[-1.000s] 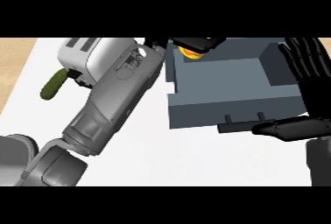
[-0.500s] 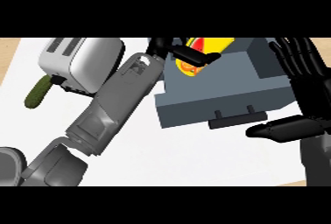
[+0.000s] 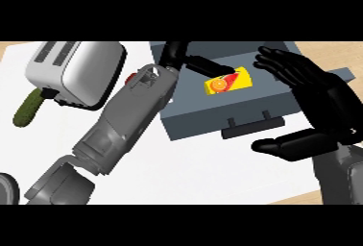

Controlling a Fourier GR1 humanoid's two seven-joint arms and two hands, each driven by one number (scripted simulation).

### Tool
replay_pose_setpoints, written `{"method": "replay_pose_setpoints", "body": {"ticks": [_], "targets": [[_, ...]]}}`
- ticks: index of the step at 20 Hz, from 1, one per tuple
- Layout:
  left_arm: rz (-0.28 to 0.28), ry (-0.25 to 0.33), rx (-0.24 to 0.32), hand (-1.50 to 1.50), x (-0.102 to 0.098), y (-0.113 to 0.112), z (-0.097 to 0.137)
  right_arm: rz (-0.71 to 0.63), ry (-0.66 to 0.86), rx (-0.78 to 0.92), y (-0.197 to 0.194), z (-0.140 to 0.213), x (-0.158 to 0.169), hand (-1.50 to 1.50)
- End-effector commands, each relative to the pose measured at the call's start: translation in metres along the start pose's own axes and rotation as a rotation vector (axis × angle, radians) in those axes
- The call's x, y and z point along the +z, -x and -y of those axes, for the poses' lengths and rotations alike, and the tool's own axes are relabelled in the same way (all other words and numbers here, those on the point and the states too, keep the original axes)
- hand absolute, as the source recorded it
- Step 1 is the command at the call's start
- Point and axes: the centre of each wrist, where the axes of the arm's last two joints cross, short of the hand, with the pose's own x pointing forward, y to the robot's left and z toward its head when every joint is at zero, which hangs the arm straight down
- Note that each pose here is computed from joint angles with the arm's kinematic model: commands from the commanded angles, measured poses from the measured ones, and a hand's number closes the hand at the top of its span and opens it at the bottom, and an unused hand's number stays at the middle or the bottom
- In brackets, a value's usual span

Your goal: Pick up the cup, place it into the drawer and close the drawer

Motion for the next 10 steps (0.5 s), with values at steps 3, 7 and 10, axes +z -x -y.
{"method": "replay_pose_setpoints", "body": {"ticks": [3,7,10], "targets": [[0.143,-0.023,0.187,-1.50,0.000,-0.010,0.002,0.005,-0.282,-0.112,0.005,-0.022,-0.009,1.50],[0.172,-0.097,0.224,-1.50,-0.004,-0.017,0.001,-0.179,-0.465,0.039,0.005,-0.014,0.000,1.50],[0.189,-0.116,0.214,-1.50,-0.002,-0.013,0.002,-0.315,-0.536,0.162,0.007,-0.011,0.005,1.50]]}}
